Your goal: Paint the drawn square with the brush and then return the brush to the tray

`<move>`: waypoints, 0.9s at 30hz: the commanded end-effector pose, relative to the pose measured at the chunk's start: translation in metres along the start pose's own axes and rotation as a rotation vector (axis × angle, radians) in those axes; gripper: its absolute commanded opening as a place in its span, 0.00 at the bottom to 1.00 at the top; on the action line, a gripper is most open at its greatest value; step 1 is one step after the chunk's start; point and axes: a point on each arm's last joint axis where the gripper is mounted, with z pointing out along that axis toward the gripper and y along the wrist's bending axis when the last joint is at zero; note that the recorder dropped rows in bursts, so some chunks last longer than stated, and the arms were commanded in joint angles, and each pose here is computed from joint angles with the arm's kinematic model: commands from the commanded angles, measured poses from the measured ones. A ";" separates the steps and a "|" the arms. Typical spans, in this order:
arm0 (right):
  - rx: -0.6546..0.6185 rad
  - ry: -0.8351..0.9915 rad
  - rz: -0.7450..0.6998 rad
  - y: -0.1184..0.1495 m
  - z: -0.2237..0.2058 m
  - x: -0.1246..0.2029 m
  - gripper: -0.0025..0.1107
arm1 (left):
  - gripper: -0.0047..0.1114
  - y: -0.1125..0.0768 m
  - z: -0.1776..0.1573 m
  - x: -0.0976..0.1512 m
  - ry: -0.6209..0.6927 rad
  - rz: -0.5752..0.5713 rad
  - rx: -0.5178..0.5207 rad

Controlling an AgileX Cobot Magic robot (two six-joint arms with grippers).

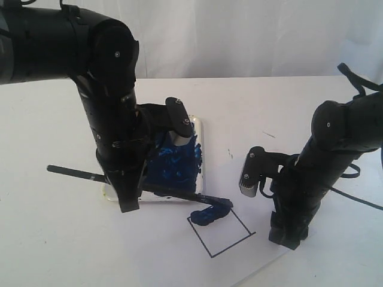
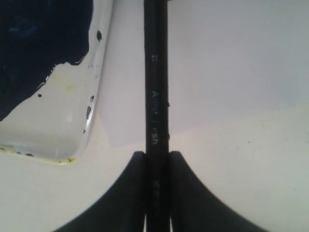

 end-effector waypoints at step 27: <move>-0.028 0.016 0.008 0.002 0.008 0.002 0.58 | 0.04 -0.004 0.018 0.000 0.067 0.040 0.100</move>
